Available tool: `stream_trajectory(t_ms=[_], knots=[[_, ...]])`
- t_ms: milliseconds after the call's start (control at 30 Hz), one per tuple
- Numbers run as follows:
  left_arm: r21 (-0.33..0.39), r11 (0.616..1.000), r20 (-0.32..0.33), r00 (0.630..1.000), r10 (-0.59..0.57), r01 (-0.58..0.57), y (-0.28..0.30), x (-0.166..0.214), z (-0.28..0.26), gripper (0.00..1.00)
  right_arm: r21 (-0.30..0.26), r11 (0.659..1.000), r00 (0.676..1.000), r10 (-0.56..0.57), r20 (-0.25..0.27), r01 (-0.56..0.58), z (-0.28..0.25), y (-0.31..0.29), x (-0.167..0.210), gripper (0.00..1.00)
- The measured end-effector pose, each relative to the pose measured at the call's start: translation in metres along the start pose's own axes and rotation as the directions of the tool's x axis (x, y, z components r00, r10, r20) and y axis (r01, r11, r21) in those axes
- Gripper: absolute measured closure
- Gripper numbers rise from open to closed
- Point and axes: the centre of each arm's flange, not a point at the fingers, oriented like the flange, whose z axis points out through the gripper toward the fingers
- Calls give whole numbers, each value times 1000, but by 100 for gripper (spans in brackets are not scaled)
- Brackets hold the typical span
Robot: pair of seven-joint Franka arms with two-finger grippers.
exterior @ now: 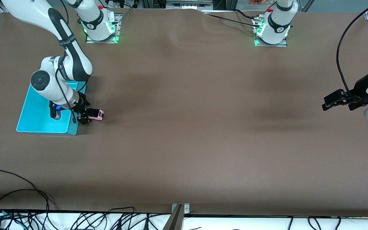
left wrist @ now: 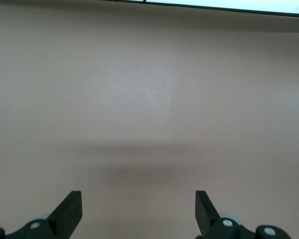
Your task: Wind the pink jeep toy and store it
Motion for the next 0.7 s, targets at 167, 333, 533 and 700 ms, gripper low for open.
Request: stream_trajectory(t_ms=[167,333,533,700], knots=[[0,1000,0,1000,0,0,0,0,0,0,-12,1000,1000,8,3,-8,10,2,-1,0],[0,1000,0,1000,0,0,0,0,0,0,-18,1000,1000,8,5,-8,20,3,-2,0],[0,1000,0,1000,0,0,0,0,0,0,9,1000,1000,7,0,-7,24,1,-2,4],[0,1000,0,1000,0,0,0,0,0,0,36,999,1000,4,-4,-4,18,-5,-2,24]])
